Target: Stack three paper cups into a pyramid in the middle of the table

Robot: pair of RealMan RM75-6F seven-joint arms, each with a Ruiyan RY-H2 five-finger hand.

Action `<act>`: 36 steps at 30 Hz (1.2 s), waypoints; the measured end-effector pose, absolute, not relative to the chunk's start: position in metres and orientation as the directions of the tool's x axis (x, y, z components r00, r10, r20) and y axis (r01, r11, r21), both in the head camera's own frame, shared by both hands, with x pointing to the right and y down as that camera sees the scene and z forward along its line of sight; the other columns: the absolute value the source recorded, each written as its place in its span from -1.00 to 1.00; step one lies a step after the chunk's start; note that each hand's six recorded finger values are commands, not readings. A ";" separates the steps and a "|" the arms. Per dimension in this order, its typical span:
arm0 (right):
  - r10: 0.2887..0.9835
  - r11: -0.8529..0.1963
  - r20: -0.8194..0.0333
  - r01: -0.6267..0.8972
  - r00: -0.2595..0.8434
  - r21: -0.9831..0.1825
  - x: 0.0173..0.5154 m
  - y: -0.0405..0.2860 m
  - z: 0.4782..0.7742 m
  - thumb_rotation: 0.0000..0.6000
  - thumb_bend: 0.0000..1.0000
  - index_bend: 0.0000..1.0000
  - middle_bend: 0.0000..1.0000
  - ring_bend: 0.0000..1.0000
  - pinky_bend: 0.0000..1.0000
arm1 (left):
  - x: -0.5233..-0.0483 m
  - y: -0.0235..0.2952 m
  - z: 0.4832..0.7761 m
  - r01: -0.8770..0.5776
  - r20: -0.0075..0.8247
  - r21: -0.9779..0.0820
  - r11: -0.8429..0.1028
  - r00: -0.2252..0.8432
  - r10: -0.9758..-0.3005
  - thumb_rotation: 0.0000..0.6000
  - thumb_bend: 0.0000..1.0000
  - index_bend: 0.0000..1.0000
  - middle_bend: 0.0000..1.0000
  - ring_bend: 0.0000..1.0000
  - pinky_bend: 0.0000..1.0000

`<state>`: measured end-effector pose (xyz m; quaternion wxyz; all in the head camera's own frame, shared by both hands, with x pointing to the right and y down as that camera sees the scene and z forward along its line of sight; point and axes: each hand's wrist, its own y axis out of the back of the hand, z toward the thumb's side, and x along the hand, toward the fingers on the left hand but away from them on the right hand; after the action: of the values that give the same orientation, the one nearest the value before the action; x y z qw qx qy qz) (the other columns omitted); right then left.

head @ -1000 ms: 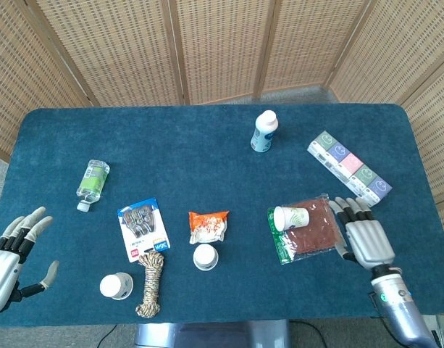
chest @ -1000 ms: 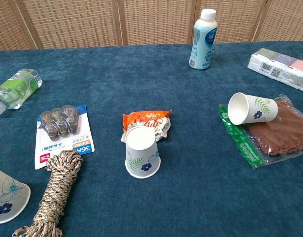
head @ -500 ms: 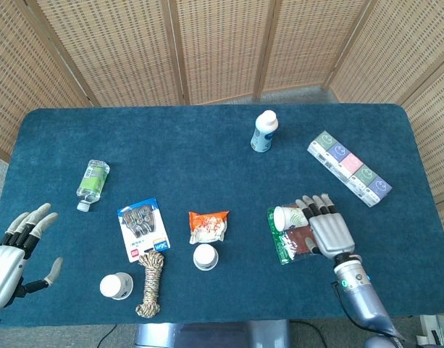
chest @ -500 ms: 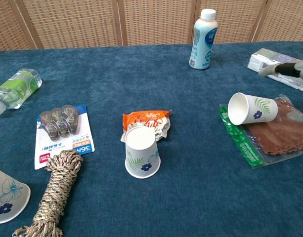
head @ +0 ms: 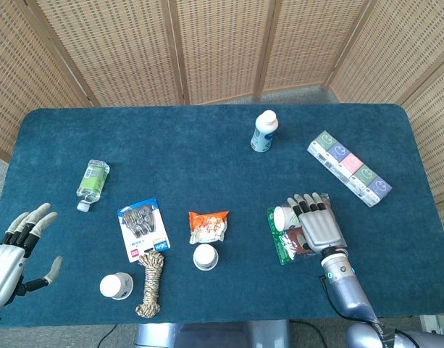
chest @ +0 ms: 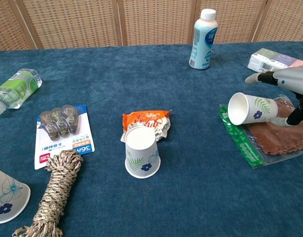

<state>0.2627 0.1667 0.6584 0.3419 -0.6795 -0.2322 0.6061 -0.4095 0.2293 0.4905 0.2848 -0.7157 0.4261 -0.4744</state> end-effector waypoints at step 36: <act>0.701 -0.706 -0.710 -0.074 0.075 -0.705 0.285 0.162 0.693 1.00 -0.31 -0.81 -1.00 -1.00 -1.00 | -0.424 0.238 0.493 -0.354 0.442 -0.811 -0.466 0.151 -0.884 0.23 0.01 -0.84 -1.00 -1.00 -1.00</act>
<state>0.2855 0.1622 0.6929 0.3033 -0.6676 -0.2348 0.6382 -0.4241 0.2376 0.4931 0.2748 -0.7071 0.4377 -0.4827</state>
